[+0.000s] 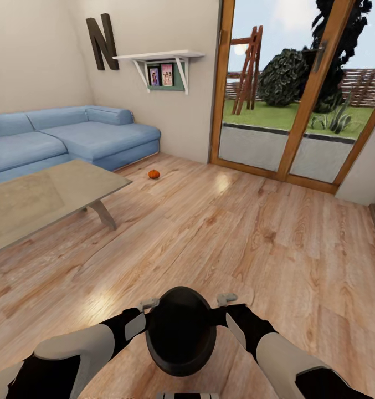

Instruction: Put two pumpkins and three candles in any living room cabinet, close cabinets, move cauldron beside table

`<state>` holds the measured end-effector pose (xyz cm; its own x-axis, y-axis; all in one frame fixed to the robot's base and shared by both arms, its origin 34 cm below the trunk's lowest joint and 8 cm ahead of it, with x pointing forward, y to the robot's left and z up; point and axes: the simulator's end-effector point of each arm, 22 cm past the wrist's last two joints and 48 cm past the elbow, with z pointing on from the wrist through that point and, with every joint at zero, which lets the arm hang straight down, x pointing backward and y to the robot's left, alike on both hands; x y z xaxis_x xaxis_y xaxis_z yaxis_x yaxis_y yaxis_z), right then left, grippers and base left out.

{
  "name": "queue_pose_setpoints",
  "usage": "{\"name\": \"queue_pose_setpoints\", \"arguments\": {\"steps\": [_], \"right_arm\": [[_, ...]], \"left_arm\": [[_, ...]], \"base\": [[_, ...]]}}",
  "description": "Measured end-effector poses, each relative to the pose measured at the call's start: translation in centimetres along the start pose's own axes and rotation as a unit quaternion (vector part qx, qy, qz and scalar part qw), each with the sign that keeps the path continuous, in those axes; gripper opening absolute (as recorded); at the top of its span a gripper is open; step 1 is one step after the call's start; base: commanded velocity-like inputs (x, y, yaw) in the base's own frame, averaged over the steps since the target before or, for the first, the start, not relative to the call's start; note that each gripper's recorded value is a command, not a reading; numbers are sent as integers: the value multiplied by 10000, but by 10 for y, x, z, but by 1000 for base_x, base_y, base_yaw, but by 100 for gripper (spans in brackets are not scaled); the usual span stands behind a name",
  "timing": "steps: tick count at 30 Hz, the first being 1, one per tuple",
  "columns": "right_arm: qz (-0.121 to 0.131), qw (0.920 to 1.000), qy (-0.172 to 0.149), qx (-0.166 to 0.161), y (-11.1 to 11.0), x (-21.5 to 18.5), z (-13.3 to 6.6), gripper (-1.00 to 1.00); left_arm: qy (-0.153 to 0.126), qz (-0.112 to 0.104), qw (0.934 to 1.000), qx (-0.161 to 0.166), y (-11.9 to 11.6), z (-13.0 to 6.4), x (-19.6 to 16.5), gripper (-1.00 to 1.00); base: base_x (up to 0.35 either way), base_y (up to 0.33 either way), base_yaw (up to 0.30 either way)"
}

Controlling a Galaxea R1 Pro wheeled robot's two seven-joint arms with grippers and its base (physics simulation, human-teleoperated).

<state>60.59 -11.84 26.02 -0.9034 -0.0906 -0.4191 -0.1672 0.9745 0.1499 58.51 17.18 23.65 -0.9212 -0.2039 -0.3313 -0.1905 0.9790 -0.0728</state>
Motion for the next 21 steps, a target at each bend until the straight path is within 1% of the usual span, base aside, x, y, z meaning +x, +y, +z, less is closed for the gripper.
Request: {"name": "queue_pose_setpoints", "arguments": {"steps": [21], "right_arm": [[-10,10000,-7,-2,0,-1,0,-100]], "left_arm": [[-8,-6,10000,10,0,0,0,-100]], "base": [[0,0,287]]}}
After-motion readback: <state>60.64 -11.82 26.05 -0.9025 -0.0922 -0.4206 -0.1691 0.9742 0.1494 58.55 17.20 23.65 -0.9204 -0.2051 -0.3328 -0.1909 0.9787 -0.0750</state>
